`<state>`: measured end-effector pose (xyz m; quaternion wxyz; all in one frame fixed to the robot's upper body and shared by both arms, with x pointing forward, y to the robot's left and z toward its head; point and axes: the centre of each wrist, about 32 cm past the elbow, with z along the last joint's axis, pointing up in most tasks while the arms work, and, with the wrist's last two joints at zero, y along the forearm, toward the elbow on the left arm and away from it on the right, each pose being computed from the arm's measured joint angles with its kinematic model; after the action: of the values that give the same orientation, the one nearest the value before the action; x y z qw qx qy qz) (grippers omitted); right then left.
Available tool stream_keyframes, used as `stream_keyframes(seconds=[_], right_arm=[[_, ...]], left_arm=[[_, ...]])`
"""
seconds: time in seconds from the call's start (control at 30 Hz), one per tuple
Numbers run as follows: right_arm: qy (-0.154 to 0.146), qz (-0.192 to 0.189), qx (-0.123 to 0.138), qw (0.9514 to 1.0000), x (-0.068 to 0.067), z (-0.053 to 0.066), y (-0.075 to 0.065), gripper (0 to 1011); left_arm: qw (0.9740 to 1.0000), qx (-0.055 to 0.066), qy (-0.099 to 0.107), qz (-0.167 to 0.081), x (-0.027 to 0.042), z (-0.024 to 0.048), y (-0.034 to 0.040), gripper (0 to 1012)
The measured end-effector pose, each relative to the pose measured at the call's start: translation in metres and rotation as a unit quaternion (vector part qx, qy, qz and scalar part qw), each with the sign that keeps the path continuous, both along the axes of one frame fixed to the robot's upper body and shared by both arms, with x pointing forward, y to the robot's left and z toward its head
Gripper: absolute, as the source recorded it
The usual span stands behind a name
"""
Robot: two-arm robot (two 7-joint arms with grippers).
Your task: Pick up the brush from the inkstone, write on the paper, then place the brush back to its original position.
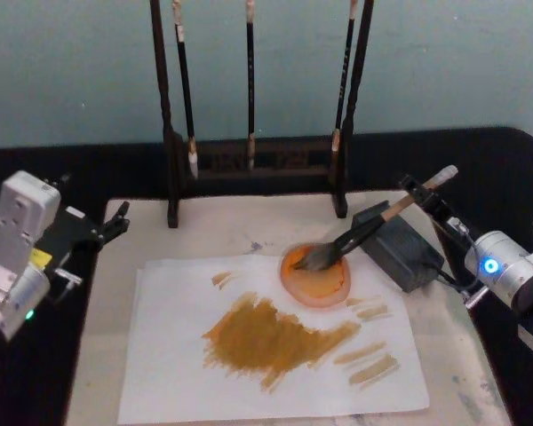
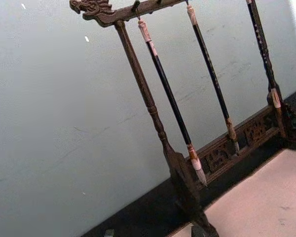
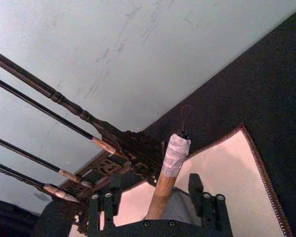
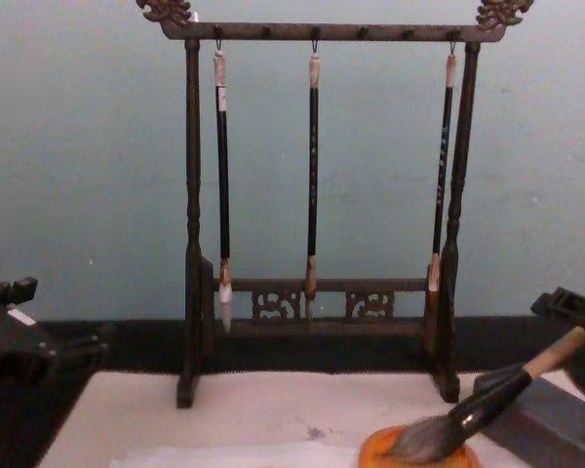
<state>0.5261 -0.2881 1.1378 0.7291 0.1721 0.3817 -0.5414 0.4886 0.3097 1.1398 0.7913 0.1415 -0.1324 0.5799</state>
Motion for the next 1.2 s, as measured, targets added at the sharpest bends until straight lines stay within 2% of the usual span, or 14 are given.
stream_keyframes(seconds=[0.13,0.23,0.27,0.3,0.4,0.5,0.77,1.2], right_arm=[[0.000,0.000,0.000,1.0000,-0.0001,0.0001,0.0000,785],[0.000,0.000,0.000,1.0000,-0.0001,0.0001,0.0000,662],[0.000,0.000,0.000,1.0000,-0.0001,0.0001,0.0000,662],[0.000,0.000,0.000,1.0000,-0.0001,0.0001,-0.0001,602],[0.000,0.000,-0.001,1.0000,-0.0002,0.0002,-0.0001,531],[0.000,0.000,-0.001,1.0000,-0.0001,0.0003,-0.0001,396],[0.000,0.000,-0.001,1.0000,-0.0001,0.0004,0.0000,180],[0.000,0.000,-0.001,1.0000,-0.0001,0.0003,-0.0001,179]], left_arm=[[1.0000,0.000,0.000,0.000,0.0000,0.0000,0.0000,1009],[1.0000,0.000,0.000,0.000,0.0000,0.0000,0.0000,1010],[1.0000,0.000,0.000,0.000,0.0000,0.0000,0.0000,1010],[1.0000,0.000,0.000,0.000,0.0000,0.0000,0.0000,1010],[1.0000,0.000,0.000,0.000,0.0000,0.0000,0.0000,1010],[1.0000,0.000,0.000,0.000,0.0000,0.0000,0.0000,1010],[1.0000,0.000,0.000,0.000,0.0000,0.0000,0.0000,1010],[1.0000,0.000,0.000,0.000,0.0000,0.0000,0.0000,1010]])
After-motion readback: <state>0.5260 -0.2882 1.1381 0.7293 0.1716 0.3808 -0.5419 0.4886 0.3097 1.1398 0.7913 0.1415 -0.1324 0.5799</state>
